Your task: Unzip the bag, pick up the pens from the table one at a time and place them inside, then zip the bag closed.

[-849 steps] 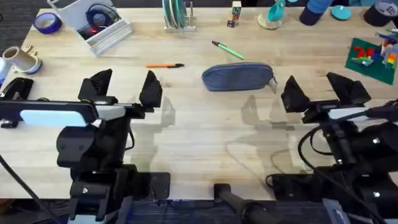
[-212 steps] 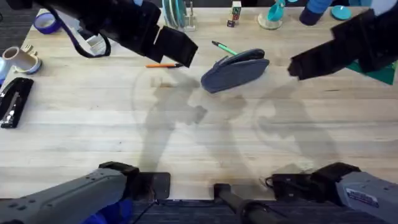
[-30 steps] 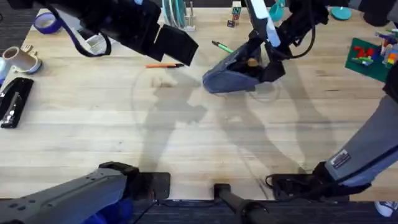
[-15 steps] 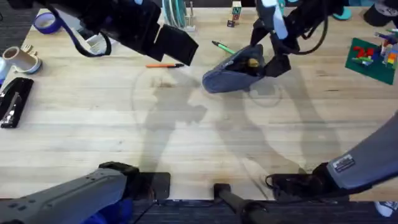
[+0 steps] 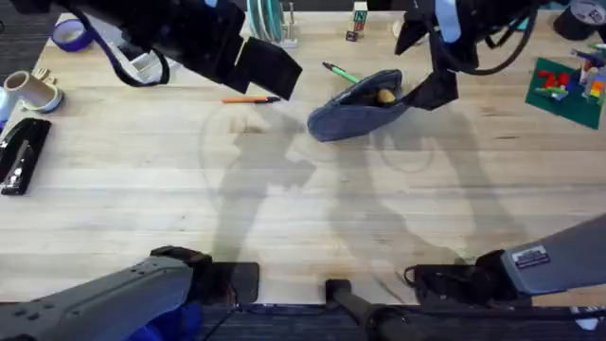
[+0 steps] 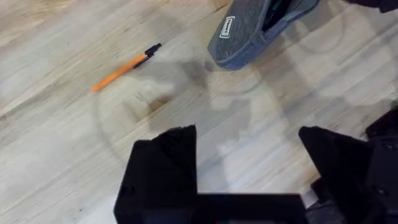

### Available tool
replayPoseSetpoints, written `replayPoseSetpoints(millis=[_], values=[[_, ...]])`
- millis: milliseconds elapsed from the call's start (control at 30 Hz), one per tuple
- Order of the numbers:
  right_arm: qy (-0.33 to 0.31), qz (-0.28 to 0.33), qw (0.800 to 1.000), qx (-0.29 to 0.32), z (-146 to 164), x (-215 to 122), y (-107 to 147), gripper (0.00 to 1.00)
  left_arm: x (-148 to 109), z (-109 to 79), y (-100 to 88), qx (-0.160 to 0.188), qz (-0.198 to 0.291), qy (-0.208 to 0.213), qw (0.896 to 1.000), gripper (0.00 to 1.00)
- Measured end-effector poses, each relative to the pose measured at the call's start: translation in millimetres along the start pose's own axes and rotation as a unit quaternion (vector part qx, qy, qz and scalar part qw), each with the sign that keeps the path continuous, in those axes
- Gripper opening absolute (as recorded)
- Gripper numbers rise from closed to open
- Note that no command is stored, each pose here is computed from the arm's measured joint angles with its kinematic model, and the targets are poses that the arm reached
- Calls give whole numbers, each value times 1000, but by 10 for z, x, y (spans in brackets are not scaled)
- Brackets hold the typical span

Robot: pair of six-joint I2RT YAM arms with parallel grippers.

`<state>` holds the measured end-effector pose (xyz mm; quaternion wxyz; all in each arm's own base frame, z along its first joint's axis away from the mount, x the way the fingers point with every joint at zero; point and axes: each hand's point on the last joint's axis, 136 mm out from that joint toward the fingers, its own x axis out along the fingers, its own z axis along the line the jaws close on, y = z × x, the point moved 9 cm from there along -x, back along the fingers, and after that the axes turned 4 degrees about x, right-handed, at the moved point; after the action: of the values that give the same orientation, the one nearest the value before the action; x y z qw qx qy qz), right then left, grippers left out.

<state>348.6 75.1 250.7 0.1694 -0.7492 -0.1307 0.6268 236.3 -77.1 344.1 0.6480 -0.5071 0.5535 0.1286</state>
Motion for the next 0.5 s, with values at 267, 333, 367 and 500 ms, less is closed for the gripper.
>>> replayPoseSetpoints(millis=[267, 333, 367, 500], values=[[32, 3, 999, 36, 69, -231, -62, 996, 0, 0, 0, 0, 0, 0, 1000, 995], [43, 0, 998, 44, 100, -318, -92, 996, 0, -1, 2, 0, 0, 0, 1000, 995], [48, -2, 998, 47, 114, -356, -105, 996, 0, -2, 5, -1, 1, 0, 1000, 995], [64, -9, 996, 60, 160, -477, -145, 996, 0, -2, 5, 0, 2, 1, 1000, 995]])
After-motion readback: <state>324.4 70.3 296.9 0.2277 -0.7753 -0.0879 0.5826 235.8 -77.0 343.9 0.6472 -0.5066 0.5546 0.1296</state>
